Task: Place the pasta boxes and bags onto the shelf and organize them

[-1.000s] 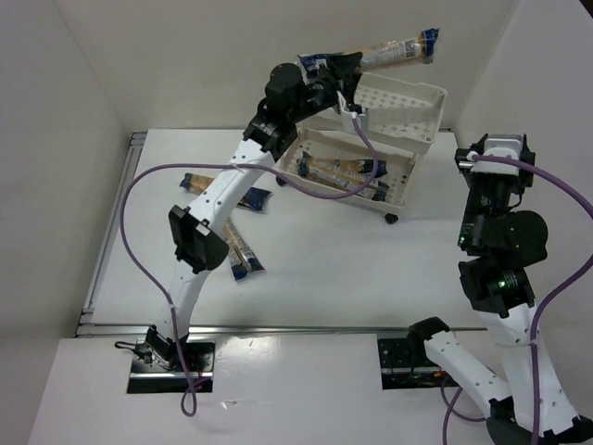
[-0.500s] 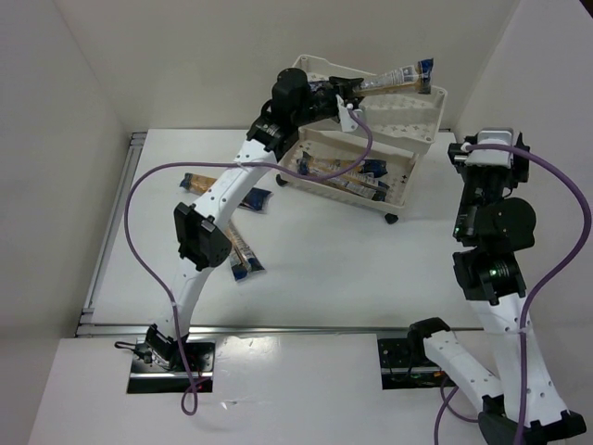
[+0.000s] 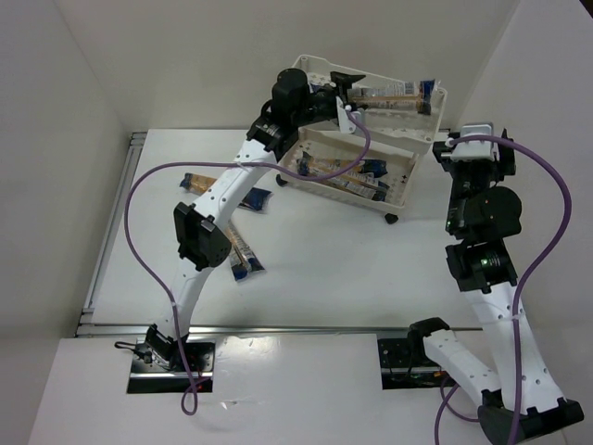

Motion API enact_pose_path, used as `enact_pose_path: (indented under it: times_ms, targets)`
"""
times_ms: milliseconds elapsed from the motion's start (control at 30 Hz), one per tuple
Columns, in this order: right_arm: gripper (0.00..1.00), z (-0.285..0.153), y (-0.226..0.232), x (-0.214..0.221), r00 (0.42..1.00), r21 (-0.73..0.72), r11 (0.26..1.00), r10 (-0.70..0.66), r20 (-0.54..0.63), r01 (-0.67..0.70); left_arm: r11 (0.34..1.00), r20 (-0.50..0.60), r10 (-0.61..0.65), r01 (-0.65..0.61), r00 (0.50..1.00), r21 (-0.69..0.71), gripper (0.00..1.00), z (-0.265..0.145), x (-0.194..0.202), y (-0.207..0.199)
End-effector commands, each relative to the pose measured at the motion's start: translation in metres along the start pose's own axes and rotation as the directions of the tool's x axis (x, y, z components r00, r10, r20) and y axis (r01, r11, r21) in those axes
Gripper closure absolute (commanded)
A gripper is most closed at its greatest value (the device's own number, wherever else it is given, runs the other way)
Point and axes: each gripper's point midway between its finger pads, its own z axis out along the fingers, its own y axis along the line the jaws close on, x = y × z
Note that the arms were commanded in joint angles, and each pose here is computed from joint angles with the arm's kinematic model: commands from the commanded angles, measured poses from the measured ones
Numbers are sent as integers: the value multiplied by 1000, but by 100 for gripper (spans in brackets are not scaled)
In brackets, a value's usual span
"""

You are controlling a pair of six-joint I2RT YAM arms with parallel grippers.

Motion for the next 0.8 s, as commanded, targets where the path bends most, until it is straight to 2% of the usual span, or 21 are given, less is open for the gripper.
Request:
enact_pose_path:
  times_ms: [0, 233, 333, 433, 500, 567, 633, 667, 700, 733, 767]
  targets:
    - [25, 1, -9, -12, 998, 33, 999, 31, 55, -33, 975, 129, 160, -136, 979, -176, 19, -19, -65, 73]
    - [25, 1, -3, -14, 997, 4, 999, 35, 65, -35, 953, 85, 198, -171, 977, -251, 8, -25, -59, 91]
    - [23, 4, 1, -16, 997, -20, 999, 41, 71, -40, 924, 75, 216, -179, 974, -337, 5, -36, -72, 116]
    - [21, 10, 15, -18, 996, -82, 995, 57, 64, -52, 857, 55, 209, -156, 976, -491, 0, -61, -93, 158]
    - [18, 14, 21, -26, 996, -127, 990, 69, 59, -61, 770, 26, 203, -143, 979, -621, 0, -94, -117, 197]
    - [16, 27, 55, -30, 995, -269, 959, 97, 37, -84, 670, 6, 212, -141, 977, -729, 0, -135, -148, 232]
    - [16, 35, 72, -51, 989, -366, 921, 145, 3, -134, 557, -65, 135, -130, 989, -820, 0, -183, -145, 262]
    - [16, 44, 115, -50, 984, -454, 874, 171, -49, -175, 498, -66, 123, -119, 990, -859, 0, -222, -169, 282]
    - [16, 47, 125, -72, 981, -493, 851, 191, -28, -180, 490, -103, 48, -113, 994, -864, 0, -235, -148, 280]
    - [16, 43, 150, -77, 983, -546, 820, 180, -33, -169, 418, -129, -64, -91, 990, -904, 0, -266, -129, 283]
    - [16, 43, 187, -71, 988, -592, 791, 147, -56, -151, 322, -163, -83, -128, 983, -938, 0, -330, -148, 299]
